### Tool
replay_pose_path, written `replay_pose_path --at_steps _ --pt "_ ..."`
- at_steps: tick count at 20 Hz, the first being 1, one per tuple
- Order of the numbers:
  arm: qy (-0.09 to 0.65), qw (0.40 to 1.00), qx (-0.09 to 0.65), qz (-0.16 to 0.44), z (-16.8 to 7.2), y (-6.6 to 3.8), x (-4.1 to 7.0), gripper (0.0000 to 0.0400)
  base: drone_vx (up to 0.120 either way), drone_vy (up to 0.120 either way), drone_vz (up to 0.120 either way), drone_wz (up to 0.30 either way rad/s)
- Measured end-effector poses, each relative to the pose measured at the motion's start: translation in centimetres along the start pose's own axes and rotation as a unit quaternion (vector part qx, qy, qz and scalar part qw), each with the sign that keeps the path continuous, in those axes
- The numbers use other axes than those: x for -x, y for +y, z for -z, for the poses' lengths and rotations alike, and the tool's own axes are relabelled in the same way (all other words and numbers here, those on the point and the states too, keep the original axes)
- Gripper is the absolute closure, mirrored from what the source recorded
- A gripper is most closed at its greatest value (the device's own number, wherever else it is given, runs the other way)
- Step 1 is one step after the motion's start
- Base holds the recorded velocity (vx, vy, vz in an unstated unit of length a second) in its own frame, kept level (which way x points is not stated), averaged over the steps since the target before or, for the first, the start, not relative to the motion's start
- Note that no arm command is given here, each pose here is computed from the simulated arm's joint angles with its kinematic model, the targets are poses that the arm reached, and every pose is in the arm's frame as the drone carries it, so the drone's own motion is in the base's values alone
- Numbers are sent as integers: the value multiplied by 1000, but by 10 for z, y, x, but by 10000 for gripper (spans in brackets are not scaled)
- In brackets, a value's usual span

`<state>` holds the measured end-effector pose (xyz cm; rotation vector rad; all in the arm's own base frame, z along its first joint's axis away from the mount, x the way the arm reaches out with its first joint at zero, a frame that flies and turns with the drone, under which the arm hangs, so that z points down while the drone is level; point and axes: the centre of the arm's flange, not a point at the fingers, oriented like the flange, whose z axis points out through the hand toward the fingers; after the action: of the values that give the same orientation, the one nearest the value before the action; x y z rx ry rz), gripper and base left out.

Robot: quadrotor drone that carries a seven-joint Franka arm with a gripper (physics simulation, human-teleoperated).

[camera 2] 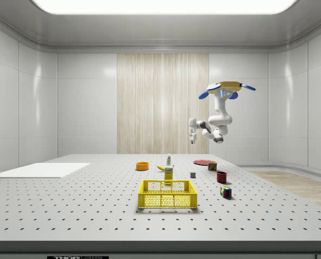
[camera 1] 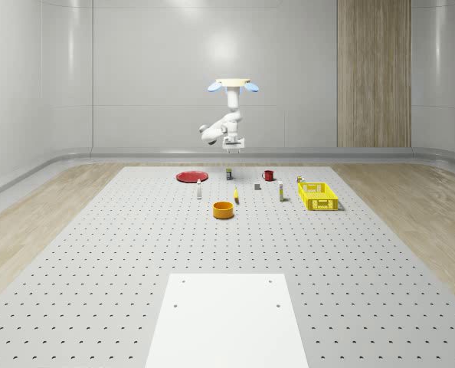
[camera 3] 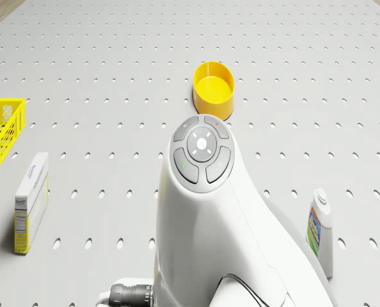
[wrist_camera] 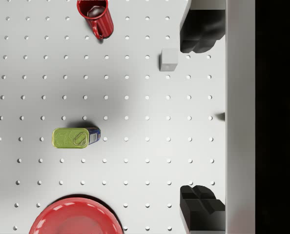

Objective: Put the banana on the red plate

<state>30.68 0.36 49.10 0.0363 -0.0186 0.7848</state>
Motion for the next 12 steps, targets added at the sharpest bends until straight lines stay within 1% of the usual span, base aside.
replay_pose_path --at_steps 3,4,7,8,9,12 --pt "6 1000 5 0 0 -1 1 0 120 0 -120 0" --pt "7 1000 7 0 0 -1 1 0 120 0 -40 0" --pt "10 1000 9 0 0 -2 2 0 120 120 0 0" --pt "11 1000 10 0 0 -2 2 0 120 40 0 0" --pt "11 1000 10 0 0 -2 2 0 40 0 -40 0" --pt "12 1000 12 0 0 -2 2 0 0 0 -120 0"
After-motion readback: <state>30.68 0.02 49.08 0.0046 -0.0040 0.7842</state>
